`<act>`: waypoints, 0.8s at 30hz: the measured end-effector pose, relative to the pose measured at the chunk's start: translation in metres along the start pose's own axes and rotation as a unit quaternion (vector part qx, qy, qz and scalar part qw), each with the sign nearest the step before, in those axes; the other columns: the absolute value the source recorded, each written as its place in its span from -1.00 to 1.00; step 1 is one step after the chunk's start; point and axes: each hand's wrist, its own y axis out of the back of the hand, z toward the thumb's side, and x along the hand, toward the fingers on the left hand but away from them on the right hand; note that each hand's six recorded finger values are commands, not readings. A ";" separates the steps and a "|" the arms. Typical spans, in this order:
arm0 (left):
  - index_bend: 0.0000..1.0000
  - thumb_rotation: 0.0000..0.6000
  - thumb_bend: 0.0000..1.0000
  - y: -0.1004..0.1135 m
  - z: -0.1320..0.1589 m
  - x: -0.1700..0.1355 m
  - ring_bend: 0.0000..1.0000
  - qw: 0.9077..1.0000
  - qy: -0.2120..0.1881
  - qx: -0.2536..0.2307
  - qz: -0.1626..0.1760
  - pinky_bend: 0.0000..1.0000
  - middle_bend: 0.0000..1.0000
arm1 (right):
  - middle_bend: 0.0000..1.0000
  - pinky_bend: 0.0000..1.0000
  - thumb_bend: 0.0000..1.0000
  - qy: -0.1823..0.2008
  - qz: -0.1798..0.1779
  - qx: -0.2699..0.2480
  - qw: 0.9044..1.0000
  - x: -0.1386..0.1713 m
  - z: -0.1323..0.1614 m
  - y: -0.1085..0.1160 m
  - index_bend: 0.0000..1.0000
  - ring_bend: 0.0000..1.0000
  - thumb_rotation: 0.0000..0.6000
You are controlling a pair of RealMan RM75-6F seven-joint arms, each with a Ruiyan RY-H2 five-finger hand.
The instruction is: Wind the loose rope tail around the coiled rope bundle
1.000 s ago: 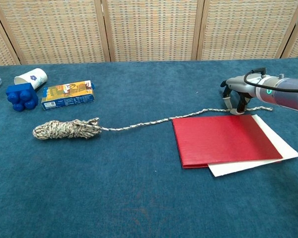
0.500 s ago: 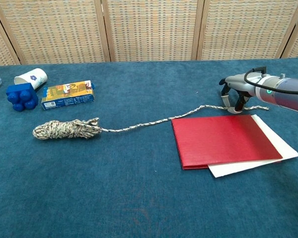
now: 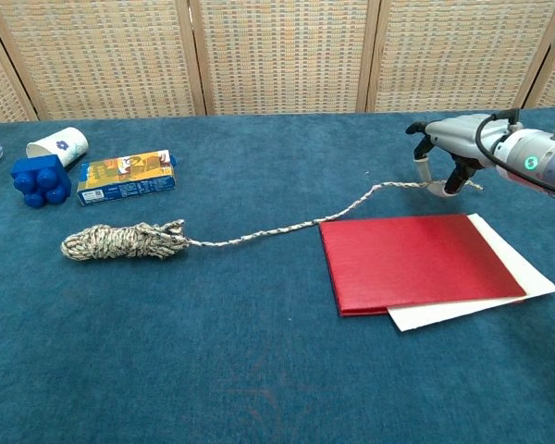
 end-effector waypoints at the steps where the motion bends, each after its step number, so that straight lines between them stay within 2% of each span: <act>1: -1.00 1.00 -1.00 -0.001 0.002 0.002 -1.00 1.000 -0.005 0.004 -0.002 -1.00 -1.00 | -1.00 -1.00 -0.05 0.005 -0.005 0.002 1.000 0.003 0.001 0.002 0.38 -1.00 1.00; 10: -1.00 1.00 -1.00 -0.015 0.030 0.030 -1.00 0.998 -0.050 0.032 -0.025 -1.00 -1.00 | -1.00 -1.00 -0.05 0.044 -0.028 0.014 0.999 0.040 0.009 0.010 0.38 -1.00 1.00; 16: -1.00 1.00 -1.00 -0.037 0.053 0.047 -1.00 0.994 -0.078 0.032 -0.074 -1.00 -1.00 | -1.00 -1.00 -0.05 0.048 -0.036 0.019 0.998 0.057 0.010 0.013 0.38 -1.00 1.00; 19: -0.96 1.00 -0.85 -0.053 0.074 0.059 -1.00 0.990 -0.100 0.023 -0.098 -0.89 -1.00 | -1.00 -1.00 -0.05 0.049 -0.040 0.021 0.998 0.066 0.009 0.013 0.38 -1.00 1.00; 24: -0.78 1.00 -0.73 -0.070 0.117 0.079 -0.96 0.987 -0.130 0.002 -0.099 -0.68 -0.88 | -1.00 -1.00 -0.05 0.052 -0.041 0.024 0.998 0.077 0.007 0.013 0.38 -1.00 1.00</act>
